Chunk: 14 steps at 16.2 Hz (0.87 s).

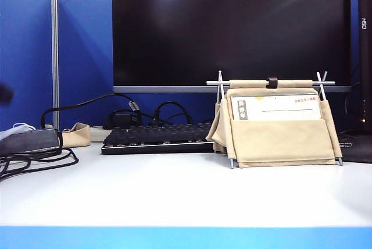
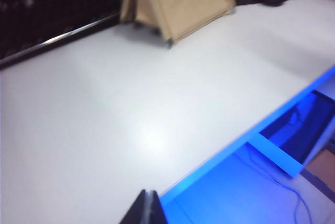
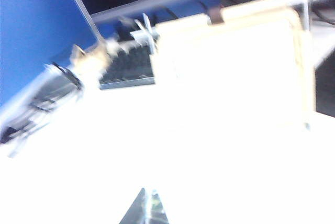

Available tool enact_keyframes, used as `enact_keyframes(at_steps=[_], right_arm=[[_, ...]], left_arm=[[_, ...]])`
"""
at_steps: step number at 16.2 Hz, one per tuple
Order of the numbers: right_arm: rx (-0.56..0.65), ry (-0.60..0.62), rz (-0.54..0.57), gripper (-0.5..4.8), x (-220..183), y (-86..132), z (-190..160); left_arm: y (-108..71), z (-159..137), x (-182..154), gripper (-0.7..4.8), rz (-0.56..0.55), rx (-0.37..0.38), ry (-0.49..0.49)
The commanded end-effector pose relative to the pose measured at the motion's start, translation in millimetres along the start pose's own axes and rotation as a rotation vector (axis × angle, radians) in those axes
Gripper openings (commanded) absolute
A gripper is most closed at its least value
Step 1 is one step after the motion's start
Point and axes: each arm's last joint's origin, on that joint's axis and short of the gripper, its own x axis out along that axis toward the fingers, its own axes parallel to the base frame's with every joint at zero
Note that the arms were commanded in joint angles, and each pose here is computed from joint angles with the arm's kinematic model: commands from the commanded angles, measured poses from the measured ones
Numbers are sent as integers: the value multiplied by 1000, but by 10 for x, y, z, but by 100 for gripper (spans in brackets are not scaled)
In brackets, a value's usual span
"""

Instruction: Turn one page of the calendar.

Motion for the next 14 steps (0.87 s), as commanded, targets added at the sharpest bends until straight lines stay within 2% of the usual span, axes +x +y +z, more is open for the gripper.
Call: enact_keyframes(at_steps=[1, 5, 7, 14], right_arm=[[-42, -46, -82, -2, 36, -57, -67], [-11, 46, -106, -2, 160, -207, -395], [-40, 29, -111, -2, 162, -208, -379], [-10, 26, -122, -1, 162, -212, -383]], left_arm=[[1, -49, 17, -4, 25, -7, 1], [0, -50, 17, -1, 19, -5, 3], [-1, -51, 16, -1, 19, -5, 3], [4, -73, 16, -1, 22, 15, 22]])
